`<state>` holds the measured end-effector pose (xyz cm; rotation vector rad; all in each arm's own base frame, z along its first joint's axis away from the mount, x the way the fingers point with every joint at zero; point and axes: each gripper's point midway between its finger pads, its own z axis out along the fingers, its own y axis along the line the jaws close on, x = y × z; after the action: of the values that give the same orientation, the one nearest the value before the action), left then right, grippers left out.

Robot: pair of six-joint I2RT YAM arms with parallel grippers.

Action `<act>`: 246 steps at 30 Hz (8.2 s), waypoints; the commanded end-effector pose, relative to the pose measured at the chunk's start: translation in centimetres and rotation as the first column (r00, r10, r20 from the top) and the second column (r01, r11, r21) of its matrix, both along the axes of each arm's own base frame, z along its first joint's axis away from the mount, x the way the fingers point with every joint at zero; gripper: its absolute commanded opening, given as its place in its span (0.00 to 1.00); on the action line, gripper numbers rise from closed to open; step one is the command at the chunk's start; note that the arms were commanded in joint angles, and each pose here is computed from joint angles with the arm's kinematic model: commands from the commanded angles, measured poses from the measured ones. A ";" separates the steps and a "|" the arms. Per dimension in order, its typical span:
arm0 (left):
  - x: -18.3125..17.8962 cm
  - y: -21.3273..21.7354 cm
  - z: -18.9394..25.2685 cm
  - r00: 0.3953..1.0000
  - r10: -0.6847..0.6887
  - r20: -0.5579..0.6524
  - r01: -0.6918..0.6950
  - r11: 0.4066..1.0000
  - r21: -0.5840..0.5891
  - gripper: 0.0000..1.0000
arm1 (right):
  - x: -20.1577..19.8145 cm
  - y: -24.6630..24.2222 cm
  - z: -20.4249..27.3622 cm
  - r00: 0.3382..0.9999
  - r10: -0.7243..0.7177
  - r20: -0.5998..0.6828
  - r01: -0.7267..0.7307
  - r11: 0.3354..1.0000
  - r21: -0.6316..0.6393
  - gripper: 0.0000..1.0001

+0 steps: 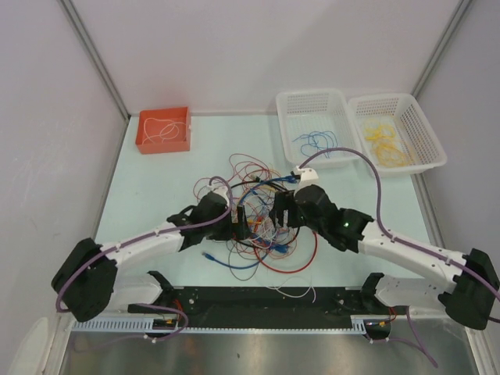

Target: Untangle the cables

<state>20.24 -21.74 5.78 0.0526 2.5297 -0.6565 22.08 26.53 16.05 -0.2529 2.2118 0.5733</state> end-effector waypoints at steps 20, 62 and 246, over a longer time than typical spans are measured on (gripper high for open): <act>6.5 -0.2 -2.2 0.985 0.124 0.124 -0.155 0.946 0.285 0.00 | -1.2 -4.2 2.4 0.993 -0.106 0.059 0.104 0.994 0.036 0.82; 6.6 9.7 29.3 0.699 0.311 0.644 -0.227 0.951 -0.212 0.00 | -0.4 1.0 4.8 0.986 0.050 0.161 -0.075 0.986 0.147 0.80; 2.4 6.6 53.9 0.316 0.292 0.903 0.021 0.949 -0.315 0.00 | -0.8 -4.1 17.4 0.934 -0.005 0.356 -0.070 0.978 0.197 0.00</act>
<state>20.88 -14.39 59.20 0.0560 1.1637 -0.7060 21.35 20.26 37.16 -0.2568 1.7034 0.6508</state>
